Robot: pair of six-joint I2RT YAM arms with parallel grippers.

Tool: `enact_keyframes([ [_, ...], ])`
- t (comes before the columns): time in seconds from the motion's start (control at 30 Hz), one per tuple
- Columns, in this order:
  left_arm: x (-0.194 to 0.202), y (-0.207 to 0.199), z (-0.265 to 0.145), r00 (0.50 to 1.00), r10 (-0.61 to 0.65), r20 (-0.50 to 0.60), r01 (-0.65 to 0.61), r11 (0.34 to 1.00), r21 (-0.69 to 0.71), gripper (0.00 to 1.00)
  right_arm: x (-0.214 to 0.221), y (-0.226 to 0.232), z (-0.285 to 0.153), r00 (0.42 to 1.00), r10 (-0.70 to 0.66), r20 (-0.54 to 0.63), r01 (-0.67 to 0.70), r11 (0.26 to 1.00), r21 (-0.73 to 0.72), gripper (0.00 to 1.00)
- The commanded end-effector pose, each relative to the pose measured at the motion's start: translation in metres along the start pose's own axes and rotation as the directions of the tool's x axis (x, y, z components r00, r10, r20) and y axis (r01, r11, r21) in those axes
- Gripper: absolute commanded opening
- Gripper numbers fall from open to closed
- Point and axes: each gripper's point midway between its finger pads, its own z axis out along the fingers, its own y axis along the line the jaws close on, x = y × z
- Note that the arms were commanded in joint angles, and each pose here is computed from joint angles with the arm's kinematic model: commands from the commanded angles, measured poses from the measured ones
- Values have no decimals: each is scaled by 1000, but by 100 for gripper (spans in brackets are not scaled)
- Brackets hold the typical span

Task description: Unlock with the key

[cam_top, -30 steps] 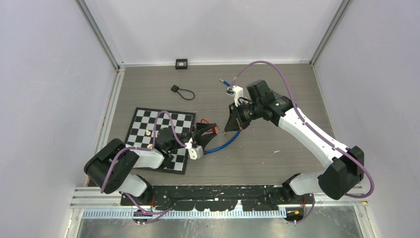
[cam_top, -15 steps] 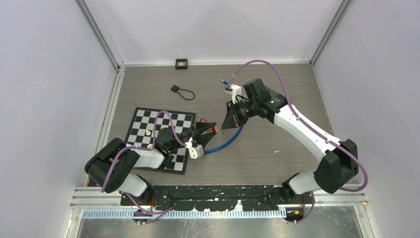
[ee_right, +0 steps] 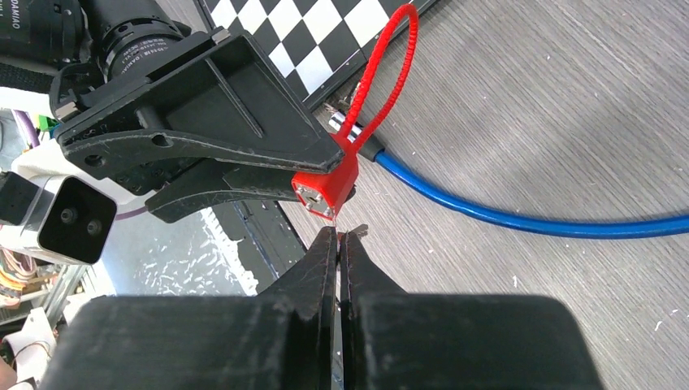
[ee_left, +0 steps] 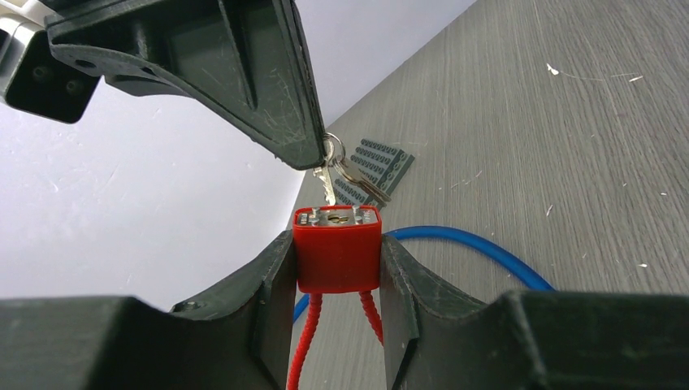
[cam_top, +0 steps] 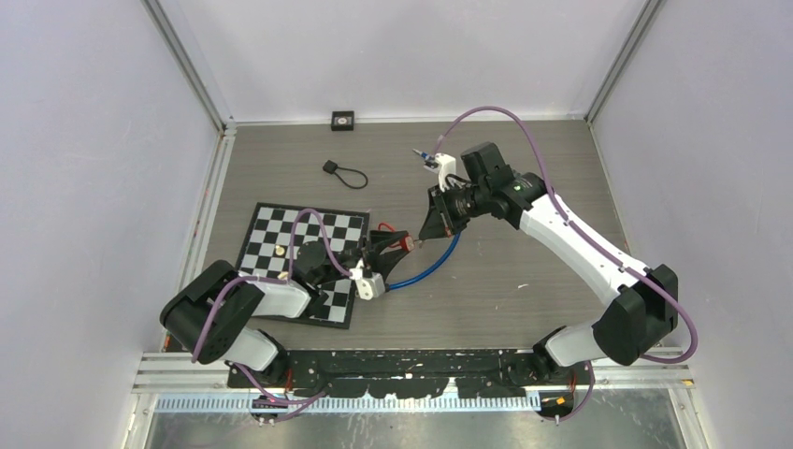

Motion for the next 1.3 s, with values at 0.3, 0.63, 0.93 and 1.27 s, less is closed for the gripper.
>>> enact_keyframes([
  [0.3, -8, 22, 5, 998, 50, 26, -48, 997, -67, 0, -15, 23, -14, 998, -43, 50, 44, 998, -36, 0],
  [0.63, -5, 23, 6, 999, 31, 12, -30, 997, -69, 0, -19, 16, -1, 998, -25, 50, 25, 1000, -2, 0],
  [0.93, -5, 23, 6, 1000, 14, 10, -14, 997, -70, 0, -22, 12, 4, 998, -17, 56, 16, 1000, 15, 1],
  [1.27, -5, 23, 6, 1000, 7, 9, -6, 998, -68, 0, -23, 11, 9, 998, -16, 54, 15, 1000, 24, 0],
])
